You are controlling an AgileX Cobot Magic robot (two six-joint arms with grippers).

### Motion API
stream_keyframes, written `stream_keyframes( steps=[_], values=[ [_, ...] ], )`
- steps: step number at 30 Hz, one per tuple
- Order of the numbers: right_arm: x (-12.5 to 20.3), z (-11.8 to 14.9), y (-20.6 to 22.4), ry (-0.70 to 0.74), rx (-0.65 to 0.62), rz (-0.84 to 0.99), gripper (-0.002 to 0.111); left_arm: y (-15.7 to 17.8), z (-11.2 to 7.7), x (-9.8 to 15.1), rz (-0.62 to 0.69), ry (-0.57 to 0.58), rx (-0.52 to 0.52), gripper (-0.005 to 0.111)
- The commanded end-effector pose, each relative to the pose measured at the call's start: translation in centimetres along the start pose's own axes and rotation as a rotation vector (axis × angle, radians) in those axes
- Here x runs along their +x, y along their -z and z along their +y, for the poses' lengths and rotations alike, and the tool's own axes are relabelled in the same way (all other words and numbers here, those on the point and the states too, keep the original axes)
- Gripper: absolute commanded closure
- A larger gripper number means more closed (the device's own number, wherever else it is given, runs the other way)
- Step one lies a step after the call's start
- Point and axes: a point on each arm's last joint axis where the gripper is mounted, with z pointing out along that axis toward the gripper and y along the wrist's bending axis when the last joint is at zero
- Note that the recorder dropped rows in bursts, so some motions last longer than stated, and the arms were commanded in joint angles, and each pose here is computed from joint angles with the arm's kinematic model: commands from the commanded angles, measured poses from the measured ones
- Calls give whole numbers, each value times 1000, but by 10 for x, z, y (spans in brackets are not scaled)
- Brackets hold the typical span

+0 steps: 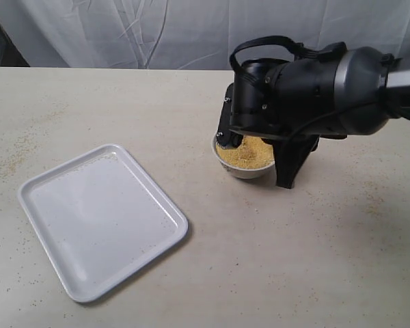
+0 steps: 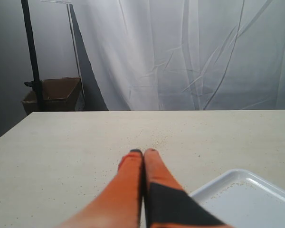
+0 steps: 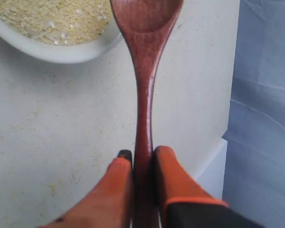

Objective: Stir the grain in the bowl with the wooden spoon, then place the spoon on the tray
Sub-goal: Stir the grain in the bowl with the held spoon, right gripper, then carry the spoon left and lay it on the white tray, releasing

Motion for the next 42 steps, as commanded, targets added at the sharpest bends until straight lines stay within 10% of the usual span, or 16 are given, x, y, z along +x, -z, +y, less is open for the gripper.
stream_keyframes(
  steps=[1,8,14,22,30,32,36,38,40,42],
  values=[
    [0,-3,3,-24,-2,-27,109,0,0,1,0,7,5,106],
    [-20,-4,31,-236,-122,-279,109,0,0,1,0,7,5,106],
    [-63,14,52,-511,-511,-651,109,0,0,1,0,7,5,106],
    [-110,58,24,-533,-798,-646,109,0,0,1,0,7,5,106],
    [-138,86,31,-443,-827,-661,109,0,0,1,0,7,5,106],
    [-139,92,31,-432,-833,-650,100,0,0,1,0,7,5,106],
    [-140,89,36,-425,-857,-637,25,0,0,1,0,7,5,106],
    [-136,69,59,-347,-857,-676,12,0,0,1,0,7,5,106],
    [-118,31,98,-301,-788,-764,38,0,0,1,0,7,5,106],
    [-77,-7,139,-344,-685,-873,110,0,0,1,0,7,5,106]
  ],
)
